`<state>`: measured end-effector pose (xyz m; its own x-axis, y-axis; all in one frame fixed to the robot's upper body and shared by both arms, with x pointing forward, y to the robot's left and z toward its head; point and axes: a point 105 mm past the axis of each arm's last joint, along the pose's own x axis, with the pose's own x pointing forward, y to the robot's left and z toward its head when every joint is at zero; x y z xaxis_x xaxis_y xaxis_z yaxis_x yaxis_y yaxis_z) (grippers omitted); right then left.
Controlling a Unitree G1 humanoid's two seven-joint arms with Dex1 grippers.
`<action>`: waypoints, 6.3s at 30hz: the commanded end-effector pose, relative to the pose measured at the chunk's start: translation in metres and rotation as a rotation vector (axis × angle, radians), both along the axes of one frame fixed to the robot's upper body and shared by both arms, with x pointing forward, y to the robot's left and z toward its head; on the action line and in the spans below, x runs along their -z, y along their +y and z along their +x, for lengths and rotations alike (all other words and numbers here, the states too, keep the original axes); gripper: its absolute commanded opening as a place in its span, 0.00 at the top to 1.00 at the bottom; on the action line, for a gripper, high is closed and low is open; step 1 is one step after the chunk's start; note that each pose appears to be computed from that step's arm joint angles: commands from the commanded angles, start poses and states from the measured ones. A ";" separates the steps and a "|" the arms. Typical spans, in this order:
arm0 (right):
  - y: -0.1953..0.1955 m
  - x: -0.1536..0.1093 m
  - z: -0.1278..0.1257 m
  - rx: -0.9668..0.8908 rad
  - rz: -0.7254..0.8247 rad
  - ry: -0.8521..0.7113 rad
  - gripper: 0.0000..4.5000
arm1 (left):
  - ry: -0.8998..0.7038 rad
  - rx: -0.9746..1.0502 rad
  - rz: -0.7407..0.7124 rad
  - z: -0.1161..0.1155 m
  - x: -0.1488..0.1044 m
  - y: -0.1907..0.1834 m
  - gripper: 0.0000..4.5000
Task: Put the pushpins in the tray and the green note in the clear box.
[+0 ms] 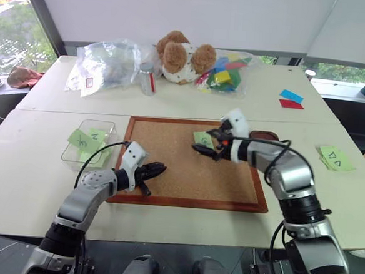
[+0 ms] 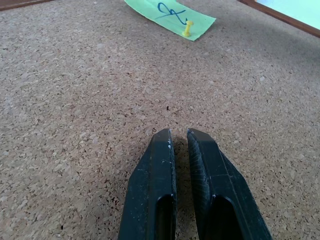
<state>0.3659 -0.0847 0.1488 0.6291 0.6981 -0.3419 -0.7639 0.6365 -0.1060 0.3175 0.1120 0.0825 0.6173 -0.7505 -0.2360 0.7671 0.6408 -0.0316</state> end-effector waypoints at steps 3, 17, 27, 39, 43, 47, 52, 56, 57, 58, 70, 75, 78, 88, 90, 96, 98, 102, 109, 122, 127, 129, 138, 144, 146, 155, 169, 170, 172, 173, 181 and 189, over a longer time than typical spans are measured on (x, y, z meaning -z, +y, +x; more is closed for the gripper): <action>0.004 0.006 0.002 -0.009 -0.044 -0.043 0.13 | 0.060 -0.025 0.021 -0.007 0.017 0.006 0.90; 0.004 0.021 0.012 0.008 -0.064 -0.025 0.64 | 0.057 -0.040 0.020 -0.006 0.016 0.007 0.90; 0.001 0.020 0.014 0.013 -0.049 -0.018 0.99 | 0.061 -0.043 0.018 -0.006 0.018 0.007 0.90; 0.001 -0.023 0.006 -0.032 -0.016 -0.096 0.99 | 0.078 -0.031 0.015 -0.009 0.022 0.006 0.90; 0.000 -0.037 -0.003 -0.050 -0.012 -0.123 0.99 | 0.083 -0.029 0.013 -0.009 0.024 0.005 0.90; -0.002 -0.045 -0.013 -0.075 -0.034 -0.142 0.99 | 0.086 -0.032 -0.021 -0.007 0.018 0.005 0.90; 0.001 -0.047 -0.031 -0.158 -0.080 -0.156 1.00 | 0.148 -0.018 -0.317 0.003 -0.032 0.006 0.77; 0.001 -0.047 -0.041 -0.206 -0.114 -0.163 1.00 | 0.193 0.063 -0.470 0.005 -0.070 0.003 0.39; 0.001 -0.046 -0.043 -0.215 -0.126 -0.168 1.00 | 0.201 0.079 -0.496 0.006 -0.078 0.001 0.29; 0.001 -0.046 -0.044 -0.223 -0.136 -0.174 1.00 | 0.209 0.092 -0.516 0.007 -0.084 0.000 0.17; 0.019 -0.055 -0.054 -0.294 -0.137 -0.223 1.00 | 0.437 0.086 -0.814 0.033 -0.108 -0.052 0.01; 0.025 -0.059 -0.056 -0.309 -0.136 -0.238 1.00 | 0.482 0.088 -0.831 0.033 -0.104 -0.064 0.01; 0.027 -0.060 -0.058 -0.320 -0.137 -0.244 1.00 | 0.505 0.090 -0.849 0.032 -0.104 -0.071 0.01; 0.029 -0.060 -0.061 -0.327 -0.143 -0.242 1.00 | 0.543 0.103 -0.885 0.024 -0.101 -0.081 0.28; 0.029 -0.060 -0.061 -0.324 -0.139 -0.242 1.00 | 0.551 0.105 -0.887 0.022 -0.099 -0.082 0.50; 0.027 -0.062 -0.061 -0.309 -0.137 -0.241 1.00 | 0.568 0.095 -0.899 0.020 -0.096 -0.081 0.99; 0.026 -0.063 -0.059 -0.300 -0.138 -0.243 1.00 | 0.569 0.081 -0.904 0.021 -0.095 -0.079 0.99; 0.023 -0.065 -0.056 -0.280 -0.143 -0.251 1.00 | 0.563 0.057 -0.911 0.024 -0.095 -0.073 0.99; 0.021 -0.073 -0.057 -0.265 -0.139 -0.265 1.00 | 0.549 0.020 -0.897 0.030 -0.089 -0.066 0.99; 0.015 -0.094 -0.055 -0.217 -0.109 -0.296 1.00 | 0.507 -0.013 -0.867 0.036 -0.084 -0.063 0.99; 0.008 -0.104 -0.050 -0.164 -0.084 -0.304 1.00 | 0.499 -0.022 -0.867 0.037 -0.083 -0.061 0.99; 0.003 -0.108 -0.047 -0.137 -0.073 -0.304 1.00 | 0.496 -0.029 -0.869 0.038 -0.082 -0.060 0.99; -0.072 -0.101 0.000 0.202 -0.101 -0.264 1.00 | 0.480 -0.059 -0.919 0.042 -0.088 -0.052 0.99; -0.151 -0.060 0.040 0.493 -0.126 -0.143 1.00 | 0.473 -0.059 -0.940 0.041 -0.094 -0.050 0.99; -0.161 -0.047 0.046 0.522 -0.140 -0.114 1.00 | 0.473 -0.061 -0.941 0.040 -0.094 -0.050 0.99; -0.187 0.000 0.057 0.591 -0.210 -0.025 1.00 | 0.469 -0.062 -0.936 0.037 -0.093 -0.051 0.99; -0.191 -0.025 0.056 0.584 -0.160 -0.066 0.01 | 0.457 -0.066 -0.924 0.035 -0.092 -0.050 1.00; -0.190 -0.031 0.055 0.572 -0.160 -0.081 0.01 | 0.451 -0.067 -0.919 0.035 -0.093 -0.050 1.00; -0.187 -0.043 0.052 0.546 -0.152 -0.104 0.01 | 0.433 -0.068 -0.901 0.035 -0.094 -0.049 1.00; -0.184 -0.047 0.050 0.532 -0.148 -0.112 0.01 | 0.423 -0.068 -0.894 0.035 -0.095 -0.048 1.00; -0.125 -0.078 0.025 0.246 -0.120 -0.173 0.01 | 0.266 -0.087 -0.824 0.029 -0.116 -0.038 1.00; -0.034 -0.082 -0.042 -0.298 -0.059 -0.194 0.01 | 0.030 -0.279 -0.693 0.021 -0.142 -0.001 1.00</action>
<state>0.3440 -0.1377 0.2191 0.5603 0.7686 -0.3087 -0.8269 0.4970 -0.2631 0.3415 0.0963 0.2072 0.7673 -0.6160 0.1783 0.5833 0.5549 -0.5932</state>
